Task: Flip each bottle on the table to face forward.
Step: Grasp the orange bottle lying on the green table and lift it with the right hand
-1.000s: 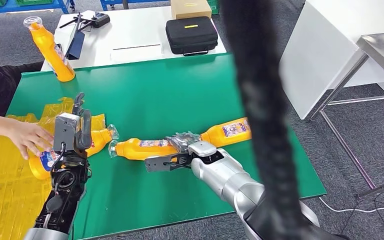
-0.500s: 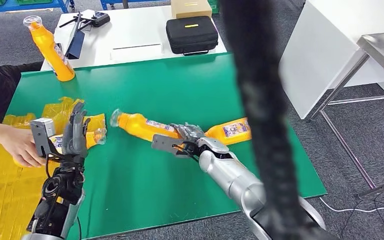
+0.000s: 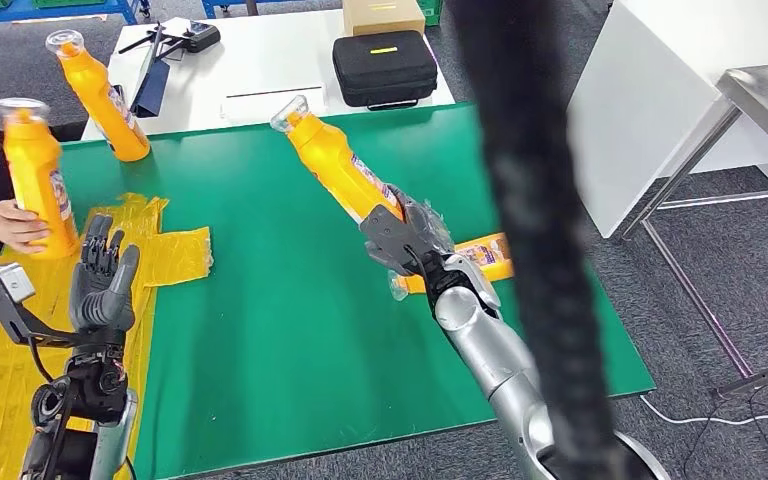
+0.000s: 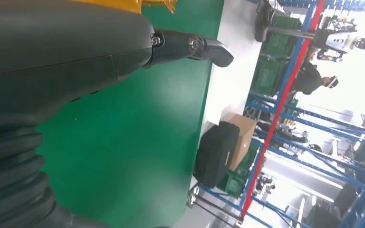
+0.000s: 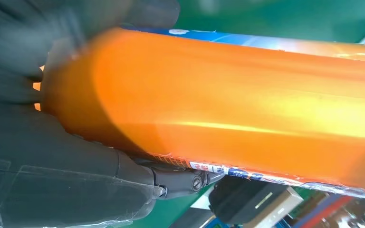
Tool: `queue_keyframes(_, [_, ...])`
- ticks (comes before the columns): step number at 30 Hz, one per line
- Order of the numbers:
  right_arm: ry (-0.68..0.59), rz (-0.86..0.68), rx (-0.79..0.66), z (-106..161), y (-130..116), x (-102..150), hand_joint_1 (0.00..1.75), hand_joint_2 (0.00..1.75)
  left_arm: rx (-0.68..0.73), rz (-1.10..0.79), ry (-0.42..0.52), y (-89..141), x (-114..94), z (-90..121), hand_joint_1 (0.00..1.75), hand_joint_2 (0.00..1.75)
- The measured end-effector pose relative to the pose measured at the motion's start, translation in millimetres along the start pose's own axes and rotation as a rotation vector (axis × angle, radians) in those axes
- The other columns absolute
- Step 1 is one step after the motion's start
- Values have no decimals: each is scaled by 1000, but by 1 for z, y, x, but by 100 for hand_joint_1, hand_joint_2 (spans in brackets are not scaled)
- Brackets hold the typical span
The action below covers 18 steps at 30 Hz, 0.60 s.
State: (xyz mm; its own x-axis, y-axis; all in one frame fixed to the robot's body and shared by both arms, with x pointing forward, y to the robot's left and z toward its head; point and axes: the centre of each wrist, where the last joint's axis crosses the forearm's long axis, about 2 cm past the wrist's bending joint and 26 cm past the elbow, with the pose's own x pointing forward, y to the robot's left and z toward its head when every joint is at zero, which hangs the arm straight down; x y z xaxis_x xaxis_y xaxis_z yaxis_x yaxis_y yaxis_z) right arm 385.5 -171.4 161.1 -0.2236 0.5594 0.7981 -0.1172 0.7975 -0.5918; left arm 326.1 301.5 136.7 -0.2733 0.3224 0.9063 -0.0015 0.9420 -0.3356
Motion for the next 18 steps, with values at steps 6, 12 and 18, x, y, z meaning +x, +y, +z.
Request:
queue_keyframes(6, [-29, -19, -19, 2, -2, 6, 175, 175, -49, 82, 4, -6, 2, 0, 0, 175])
queue_keyframes(12, [-89, -11, 25, -11, 21, 42, 175, 175, -155, 220, 49, -42, -3, -3, 0, 175])
queue_keyframes(18, [-144, -11, 85, -16, 46, 75, 175, 175, -212, 312, 75, -68, -4, -7, 0, 175])
